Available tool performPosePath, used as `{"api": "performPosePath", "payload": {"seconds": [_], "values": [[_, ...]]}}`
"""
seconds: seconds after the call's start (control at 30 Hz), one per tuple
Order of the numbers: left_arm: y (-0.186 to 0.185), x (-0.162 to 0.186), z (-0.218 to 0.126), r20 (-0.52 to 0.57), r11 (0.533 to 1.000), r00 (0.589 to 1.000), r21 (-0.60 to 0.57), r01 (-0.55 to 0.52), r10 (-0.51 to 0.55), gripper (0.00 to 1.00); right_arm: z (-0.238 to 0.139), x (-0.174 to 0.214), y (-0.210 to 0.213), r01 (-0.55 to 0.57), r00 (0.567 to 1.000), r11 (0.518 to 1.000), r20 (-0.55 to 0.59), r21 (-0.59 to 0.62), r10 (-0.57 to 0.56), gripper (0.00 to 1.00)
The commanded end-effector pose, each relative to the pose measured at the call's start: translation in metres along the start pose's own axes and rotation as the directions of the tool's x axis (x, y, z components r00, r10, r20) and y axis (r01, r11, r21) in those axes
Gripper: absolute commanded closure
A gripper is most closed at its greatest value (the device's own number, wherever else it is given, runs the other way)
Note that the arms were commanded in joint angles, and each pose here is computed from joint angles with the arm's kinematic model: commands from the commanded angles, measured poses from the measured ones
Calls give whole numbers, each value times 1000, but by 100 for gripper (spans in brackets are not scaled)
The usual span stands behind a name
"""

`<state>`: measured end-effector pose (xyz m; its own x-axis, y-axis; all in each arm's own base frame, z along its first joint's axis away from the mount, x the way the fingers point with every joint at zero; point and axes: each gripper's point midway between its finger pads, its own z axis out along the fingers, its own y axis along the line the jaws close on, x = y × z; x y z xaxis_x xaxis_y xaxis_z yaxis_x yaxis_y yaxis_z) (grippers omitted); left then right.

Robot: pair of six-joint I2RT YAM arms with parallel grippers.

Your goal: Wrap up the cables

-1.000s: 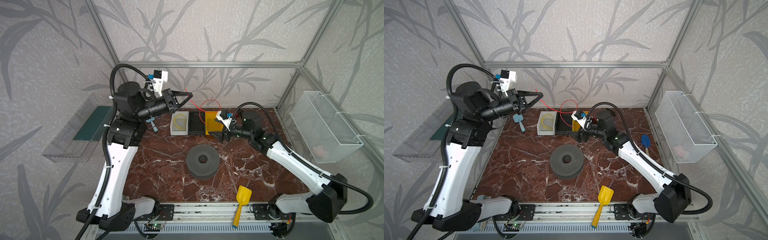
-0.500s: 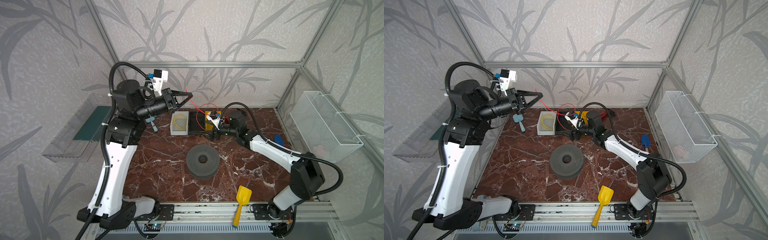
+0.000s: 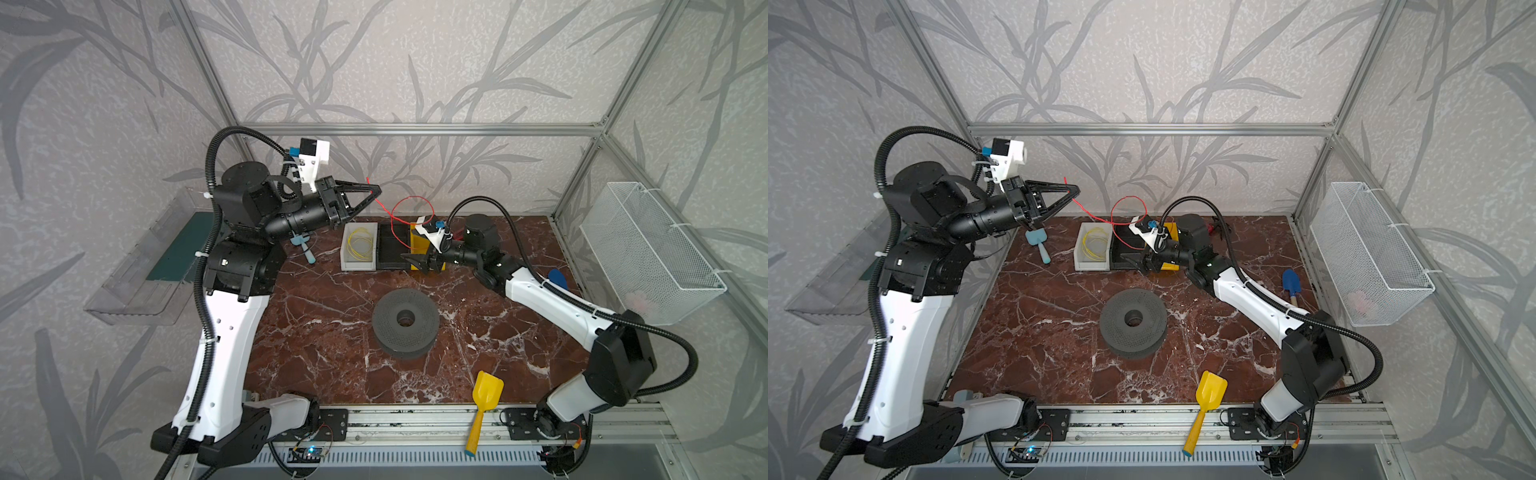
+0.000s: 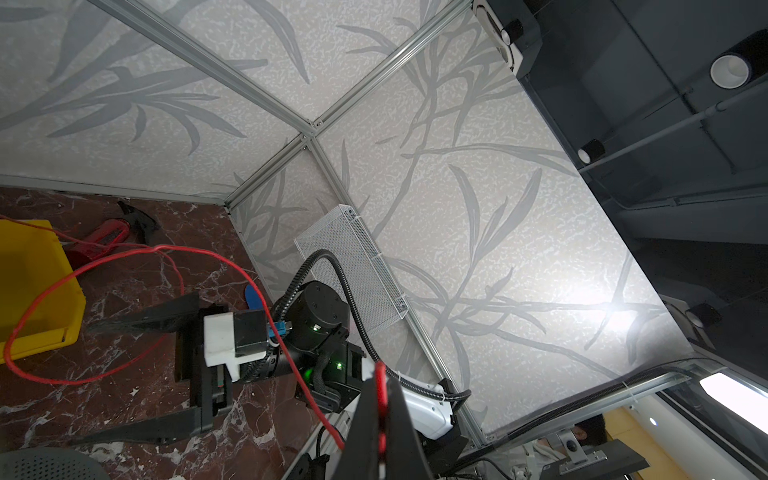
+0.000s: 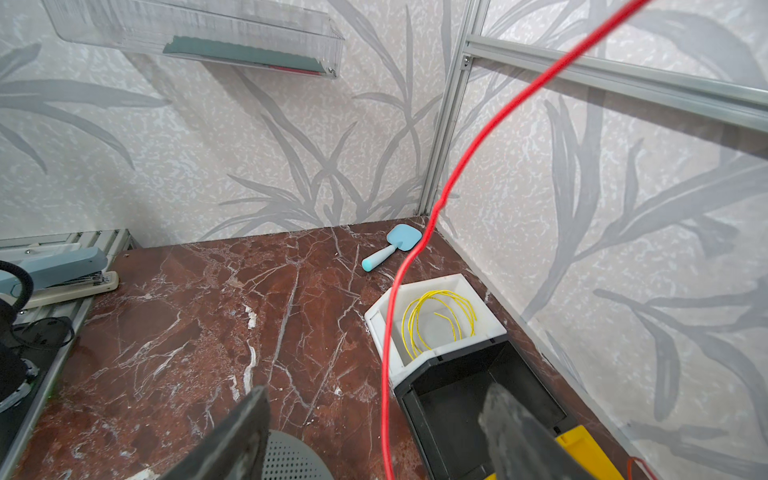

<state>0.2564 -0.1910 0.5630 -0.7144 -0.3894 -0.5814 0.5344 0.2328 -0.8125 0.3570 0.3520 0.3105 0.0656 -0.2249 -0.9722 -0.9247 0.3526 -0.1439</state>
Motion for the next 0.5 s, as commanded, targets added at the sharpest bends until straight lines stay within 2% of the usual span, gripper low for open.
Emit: {"api": "performPosePath", "payload": {"seconds": [0.0,0.17,0.3,0.37,0.43,0.47], "values": [[-22,6,-9,-12,998,1000,61,-28,29,100,11,9,1,11,1000,1000,-26,-26,-11,20],[-26,7,-10,-18,997,999,79,-27,29,100,29,22,-12,27,997,999,-68,-17,-28,23],[-28,6,-10,-14,996,999,83,-31,33,100,41,32,-15,16,996,1000,-83,-19,-18,40],[-26,5,-11,-1,997,999,68,-37,37,100,41,38,-17,11,996,1000,-86,1,-11,54],[-23,0,-14,28,998,999,39,-47,46,100,37,43,-21,13,996,999,-94,48,-9,82],[-22,-4,-18,53,998,997,20,-56,55,100,33,46,-24,18,995,996,-102,82,-10,93]]}}
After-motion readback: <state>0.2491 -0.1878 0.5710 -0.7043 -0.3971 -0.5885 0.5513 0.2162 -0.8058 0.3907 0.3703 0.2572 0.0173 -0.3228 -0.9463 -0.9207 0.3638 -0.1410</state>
